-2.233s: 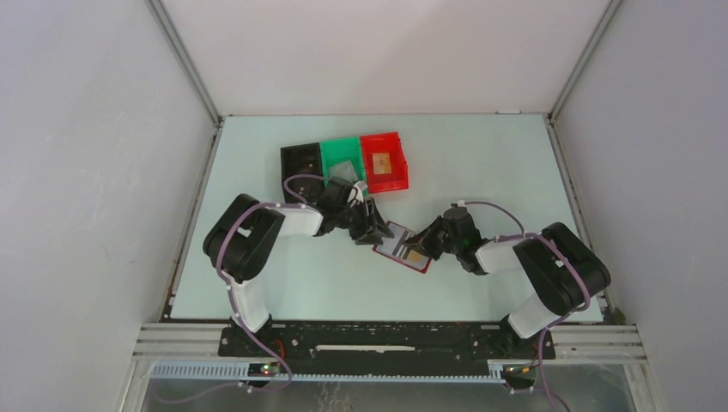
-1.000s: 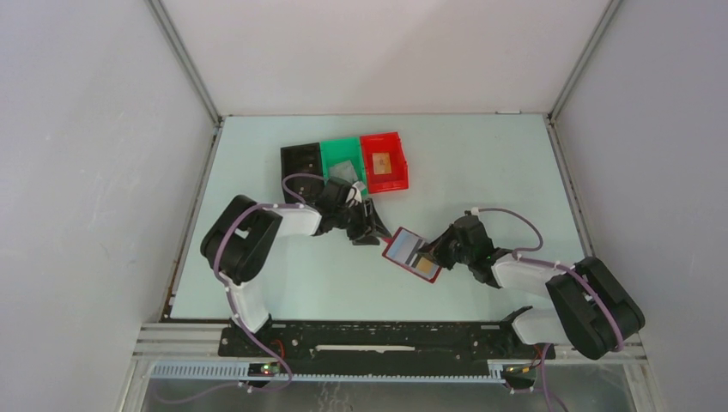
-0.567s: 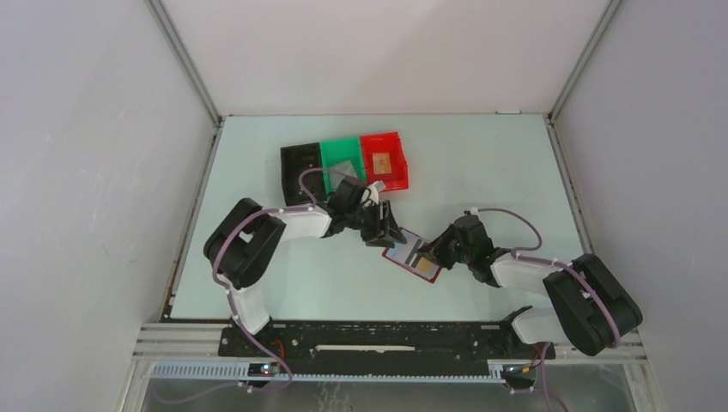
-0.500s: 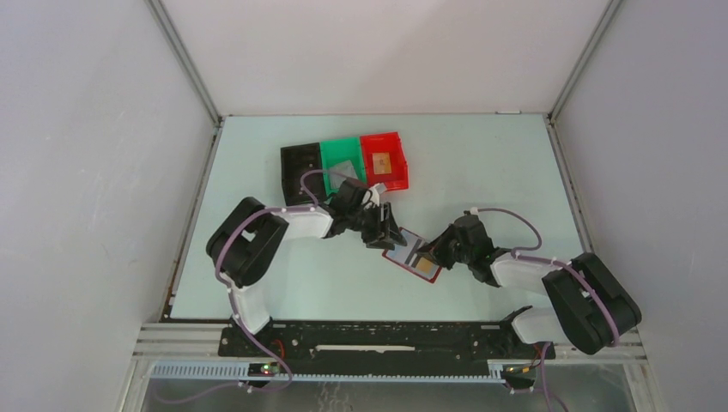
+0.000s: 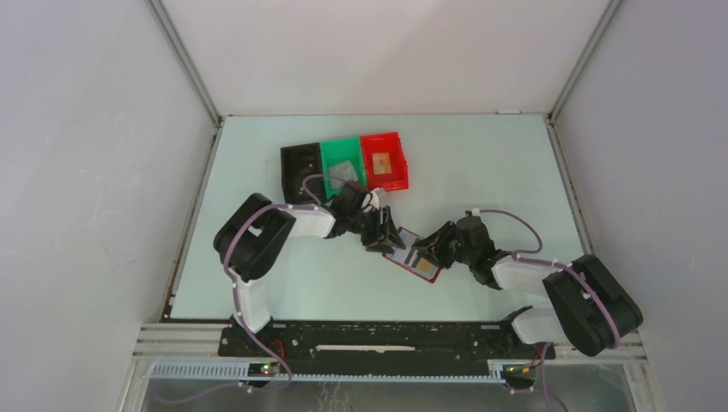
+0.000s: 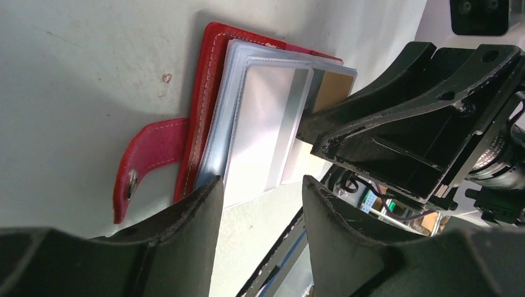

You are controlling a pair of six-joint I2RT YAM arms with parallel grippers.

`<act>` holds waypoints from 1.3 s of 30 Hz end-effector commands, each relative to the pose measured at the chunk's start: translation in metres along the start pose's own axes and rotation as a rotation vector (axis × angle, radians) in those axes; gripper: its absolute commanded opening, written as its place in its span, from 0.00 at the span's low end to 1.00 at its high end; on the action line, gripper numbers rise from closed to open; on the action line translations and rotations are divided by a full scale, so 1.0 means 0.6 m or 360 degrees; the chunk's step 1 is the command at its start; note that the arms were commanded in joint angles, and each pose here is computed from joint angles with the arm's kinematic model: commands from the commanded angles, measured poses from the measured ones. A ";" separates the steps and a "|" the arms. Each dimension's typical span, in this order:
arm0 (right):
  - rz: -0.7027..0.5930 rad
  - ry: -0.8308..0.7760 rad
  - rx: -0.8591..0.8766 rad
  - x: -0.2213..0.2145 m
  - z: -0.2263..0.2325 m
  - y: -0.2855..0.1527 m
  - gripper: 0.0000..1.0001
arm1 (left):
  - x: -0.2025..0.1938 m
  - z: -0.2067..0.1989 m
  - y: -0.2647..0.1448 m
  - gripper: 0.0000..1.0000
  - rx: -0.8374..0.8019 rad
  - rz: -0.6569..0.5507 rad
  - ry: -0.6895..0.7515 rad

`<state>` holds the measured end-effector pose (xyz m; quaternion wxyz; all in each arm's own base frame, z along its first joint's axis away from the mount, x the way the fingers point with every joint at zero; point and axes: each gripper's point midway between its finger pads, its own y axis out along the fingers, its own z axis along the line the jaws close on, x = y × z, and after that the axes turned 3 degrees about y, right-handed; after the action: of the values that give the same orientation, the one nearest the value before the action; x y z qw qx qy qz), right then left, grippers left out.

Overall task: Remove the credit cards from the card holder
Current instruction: Remove the credit card from the card holder.

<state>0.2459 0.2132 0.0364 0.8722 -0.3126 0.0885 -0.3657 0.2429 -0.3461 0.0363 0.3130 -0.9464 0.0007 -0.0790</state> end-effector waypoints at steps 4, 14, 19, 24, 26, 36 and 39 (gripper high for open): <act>-0.0007 0.0119 -0.0083 -0.004 -0.050 0.007 0.42 | 0.006 0.009 0.011 0.56 0.0025 0.0013 -0.0011; 0.0034 0.0208 -0.0009 -0.016 -0.058 0.011 0.13 | 0.004 0.013 0.011 0.56 0.0040 0.0010 -0.0022; -0.0008 0.0206 -0.0019 -0.011 -0.065 0.000 0.00 | 0.004 0.018 0.011 0.56 0.0057 0.0009 -0.0034; -0.0025 0.0202 -0.0031 -0.009 -0.074 -0.011 0.00 | 0.008 0.025 0.008 0.56 0.0085 -0.0012 -0.0050; -0.0029 0.0199 -0.0035 -0.009 -0.077 -0.015 0.00 | 0.010 0.029 0.006 0.56 0.0093 -0.0018 -0.0061; -0.0046 0.0160 -0.0034 -0.008 -0.076 -0.024 0.13 | 0.013 0.033 0.005 0.56 0.0100 -0.0025 -0.0070; -0.0031 0.0160 -0.0025 -0.009 -0.073 -0.021 0.14 | 0.013 0.032 0.004 0.56 0.0099 -0.0026 -0.0070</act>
<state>0.2246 0.1991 0.0270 0.8738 -0.2672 0.1234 -0.3870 0.2453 -0.3452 0.0361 0.3111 -0.9479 -0.0015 -0.0686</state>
